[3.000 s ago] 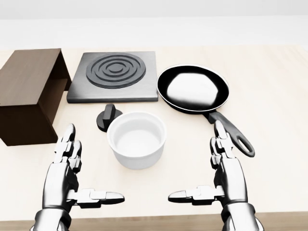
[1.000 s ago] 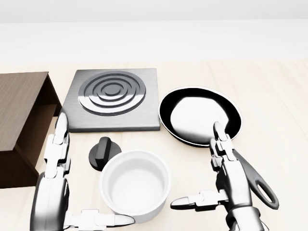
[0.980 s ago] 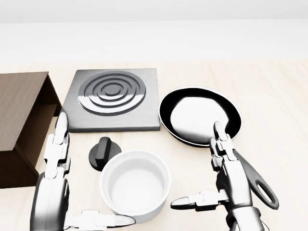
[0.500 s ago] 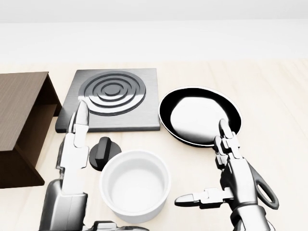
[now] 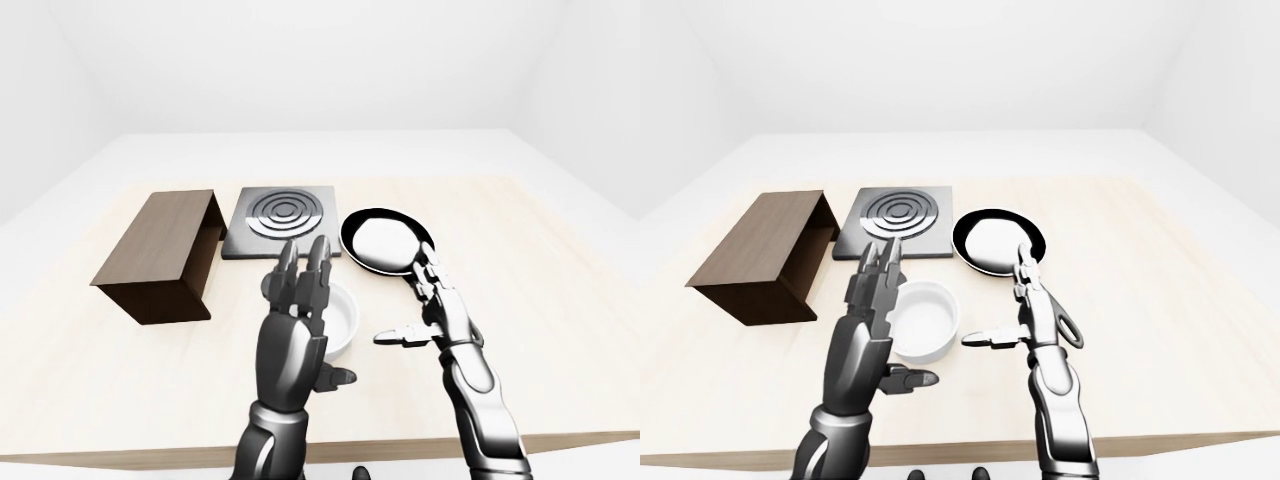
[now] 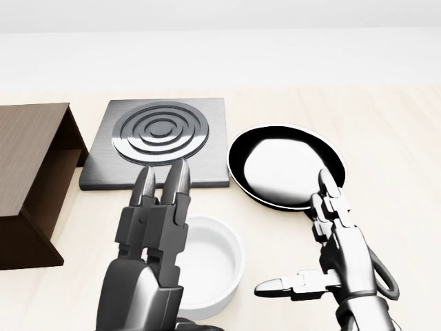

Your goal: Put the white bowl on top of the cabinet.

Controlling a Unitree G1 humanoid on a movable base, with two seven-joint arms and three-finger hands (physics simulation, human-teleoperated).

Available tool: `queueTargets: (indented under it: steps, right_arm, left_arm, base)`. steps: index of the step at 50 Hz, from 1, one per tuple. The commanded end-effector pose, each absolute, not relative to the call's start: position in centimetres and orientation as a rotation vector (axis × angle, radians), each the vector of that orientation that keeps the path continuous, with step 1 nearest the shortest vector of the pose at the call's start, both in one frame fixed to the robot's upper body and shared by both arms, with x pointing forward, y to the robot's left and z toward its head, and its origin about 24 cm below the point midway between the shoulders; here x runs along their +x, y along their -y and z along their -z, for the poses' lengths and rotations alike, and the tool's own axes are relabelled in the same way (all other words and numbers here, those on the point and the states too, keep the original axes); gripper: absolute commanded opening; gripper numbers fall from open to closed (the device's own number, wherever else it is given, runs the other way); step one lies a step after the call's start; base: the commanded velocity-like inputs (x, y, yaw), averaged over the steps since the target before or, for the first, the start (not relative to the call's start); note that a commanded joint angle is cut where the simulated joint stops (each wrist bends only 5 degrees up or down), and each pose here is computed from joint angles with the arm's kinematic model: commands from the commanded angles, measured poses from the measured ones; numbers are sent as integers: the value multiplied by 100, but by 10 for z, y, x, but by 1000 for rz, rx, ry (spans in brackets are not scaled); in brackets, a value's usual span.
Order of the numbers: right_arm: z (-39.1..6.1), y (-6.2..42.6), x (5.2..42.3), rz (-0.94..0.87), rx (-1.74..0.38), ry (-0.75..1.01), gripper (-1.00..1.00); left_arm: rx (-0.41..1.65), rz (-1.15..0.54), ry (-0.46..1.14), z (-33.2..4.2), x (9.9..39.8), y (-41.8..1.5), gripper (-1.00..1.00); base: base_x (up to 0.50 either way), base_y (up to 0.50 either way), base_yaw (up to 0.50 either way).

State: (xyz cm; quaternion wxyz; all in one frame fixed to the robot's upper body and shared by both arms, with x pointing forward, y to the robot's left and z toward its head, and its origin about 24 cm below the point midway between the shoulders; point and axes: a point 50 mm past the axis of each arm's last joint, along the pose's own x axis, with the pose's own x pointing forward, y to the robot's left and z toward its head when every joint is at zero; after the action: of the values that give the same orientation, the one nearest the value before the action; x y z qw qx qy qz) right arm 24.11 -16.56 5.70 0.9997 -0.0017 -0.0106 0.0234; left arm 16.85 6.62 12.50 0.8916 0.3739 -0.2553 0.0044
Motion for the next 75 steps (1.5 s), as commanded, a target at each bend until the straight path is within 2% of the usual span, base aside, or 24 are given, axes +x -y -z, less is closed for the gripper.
queueTargets:
  steps: [1,19,26,27,33,34,43,75]
  right_arm:
    - [-61,168,240,-41,2,34,100]
    - [-66,173,238,-23,7,57,100]
    - [-67,173,237,-21,7,59,100]
    - [-67,173,237,-21,6,62,100]
    - [-68,174,237,-17,7,67,100]
    - [-68,173,236,-19,5,66,100]
    - [-68,172,236,-22,4,63,100]
    - [-67,170,234,-29,3,60,100]
  left_arm:
    - [873,-3,515,-111,173,-58,100]
    - [997,57,433,-82,178,-52,100]
    - [986,53,407,-75,179,-53,100]
    - [1012,82,375,-63,179,-50,100]
    - [1018,78,353,-56,181,-52,100]
    - [1115,153,316,-39,181,-50,100]
    - [1167,192,265,-26,181,-51,100]
    - [1218,211,219,-19,184,-56,100]
  base:
    - [0,0,0]
    - [0,0,0]
    - [0,0,0]
    - [0,0,0]
    - [0,0,0]
    - [0,0,0]
    - [0,0,0]
    - [0,0,0]
